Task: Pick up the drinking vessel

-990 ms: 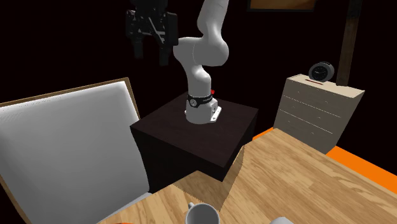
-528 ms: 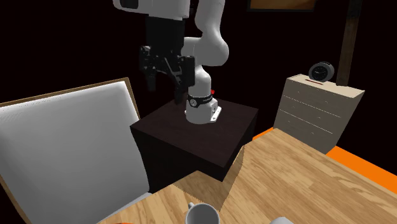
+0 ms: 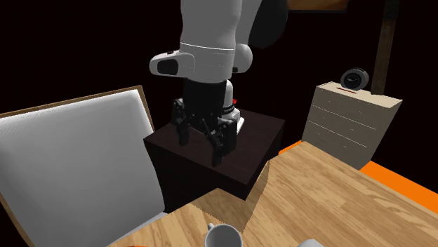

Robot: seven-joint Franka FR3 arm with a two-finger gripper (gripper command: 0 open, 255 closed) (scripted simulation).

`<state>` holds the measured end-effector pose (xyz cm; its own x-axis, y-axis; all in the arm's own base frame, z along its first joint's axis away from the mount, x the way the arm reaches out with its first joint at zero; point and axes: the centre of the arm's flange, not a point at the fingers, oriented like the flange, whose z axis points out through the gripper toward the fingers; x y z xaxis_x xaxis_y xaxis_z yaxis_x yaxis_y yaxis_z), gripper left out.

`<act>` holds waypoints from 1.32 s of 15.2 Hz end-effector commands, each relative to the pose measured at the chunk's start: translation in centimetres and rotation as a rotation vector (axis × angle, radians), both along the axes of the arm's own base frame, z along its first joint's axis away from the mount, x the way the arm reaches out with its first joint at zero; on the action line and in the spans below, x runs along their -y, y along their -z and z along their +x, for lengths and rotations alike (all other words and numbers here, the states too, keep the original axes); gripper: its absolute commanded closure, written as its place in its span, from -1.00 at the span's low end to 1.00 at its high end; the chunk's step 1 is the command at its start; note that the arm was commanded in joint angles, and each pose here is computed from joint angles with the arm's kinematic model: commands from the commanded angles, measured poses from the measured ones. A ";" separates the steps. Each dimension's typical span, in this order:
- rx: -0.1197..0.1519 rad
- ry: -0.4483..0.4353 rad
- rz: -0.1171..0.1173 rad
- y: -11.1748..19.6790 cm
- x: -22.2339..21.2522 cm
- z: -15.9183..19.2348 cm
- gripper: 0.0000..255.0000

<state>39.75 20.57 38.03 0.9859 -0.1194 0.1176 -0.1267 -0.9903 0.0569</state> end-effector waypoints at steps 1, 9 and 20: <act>0.000 0.001 0.000 2.1 -1.5 0.4 -1.00; -0.006 0.002 -0.010 10.4 -7.6 2.9 -1.00; -0.011 0.002 -0.018 19.4 -12.6 4.9 -1.00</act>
